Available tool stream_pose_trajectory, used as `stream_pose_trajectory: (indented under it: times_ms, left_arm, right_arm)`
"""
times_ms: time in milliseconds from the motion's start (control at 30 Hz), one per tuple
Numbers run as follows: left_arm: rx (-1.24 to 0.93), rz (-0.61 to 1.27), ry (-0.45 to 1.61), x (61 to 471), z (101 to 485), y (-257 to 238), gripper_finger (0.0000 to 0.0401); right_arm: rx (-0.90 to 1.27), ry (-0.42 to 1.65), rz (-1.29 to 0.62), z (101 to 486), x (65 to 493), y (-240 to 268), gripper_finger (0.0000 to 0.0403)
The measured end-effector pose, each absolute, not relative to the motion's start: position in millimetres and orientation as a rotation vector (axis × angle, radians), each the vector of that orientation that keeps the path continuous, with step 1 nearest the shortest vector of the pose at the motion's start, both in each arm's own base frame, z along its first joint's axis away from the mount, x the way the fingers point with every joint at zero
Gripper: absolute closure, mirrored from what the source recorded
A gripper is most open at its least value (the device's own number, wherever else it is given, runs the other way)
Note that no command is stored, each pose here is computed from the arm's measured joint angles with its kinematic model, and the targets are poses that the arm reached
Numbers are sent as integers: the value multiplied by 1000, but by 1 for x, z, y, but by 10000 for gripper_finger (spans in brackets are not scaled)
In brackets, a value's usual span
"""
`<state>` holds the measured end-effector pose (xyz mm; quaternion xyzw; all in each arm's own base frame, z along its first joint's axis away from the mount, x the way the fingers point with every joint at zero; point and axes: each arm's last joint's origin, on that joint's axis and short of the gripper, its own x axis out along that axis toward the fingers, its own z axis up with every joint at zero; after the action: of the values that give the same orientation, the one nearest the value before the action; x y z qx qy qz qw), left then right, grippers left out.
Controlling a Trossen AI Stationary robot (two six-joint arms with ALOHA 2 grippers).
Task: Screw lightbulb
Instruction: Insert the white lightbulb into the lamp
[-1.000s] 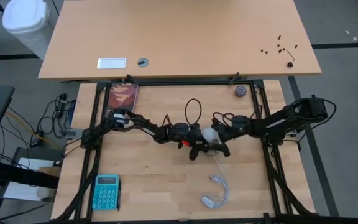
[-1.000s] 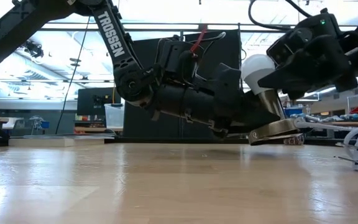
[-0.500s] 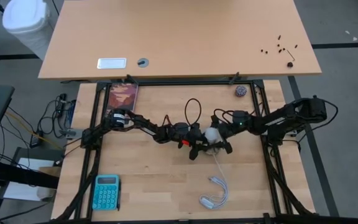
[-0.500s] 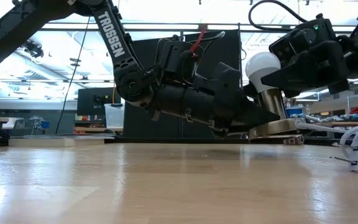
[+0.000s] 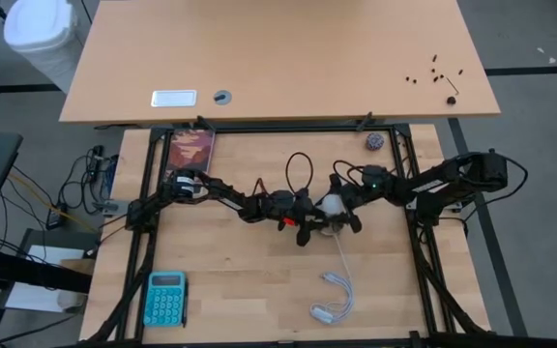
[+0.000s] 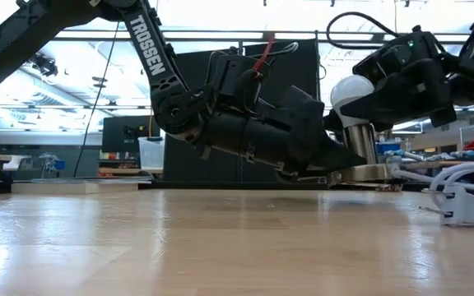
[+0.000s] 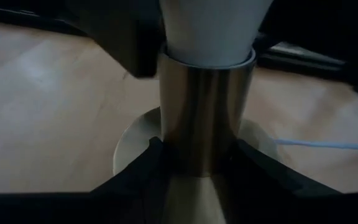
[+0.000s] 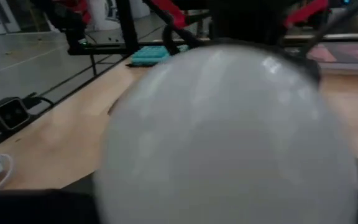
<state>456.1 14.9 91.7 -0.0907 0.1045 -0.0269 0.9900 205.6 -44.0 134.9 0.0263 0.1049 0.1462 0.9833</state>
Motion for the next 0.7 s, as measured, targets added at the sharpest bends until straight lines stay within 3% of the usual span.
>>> stream_pose_trajectory:
  times_ms: [300,700]
  left_arm:
    - [-167,30,237,456,90,17,231]
    - [-158,121,244,455,88,20,229]
  right_arm:
    - [87,262,226,130,203,-51,221]
    - [102,298,-59,127,207,-45,233]
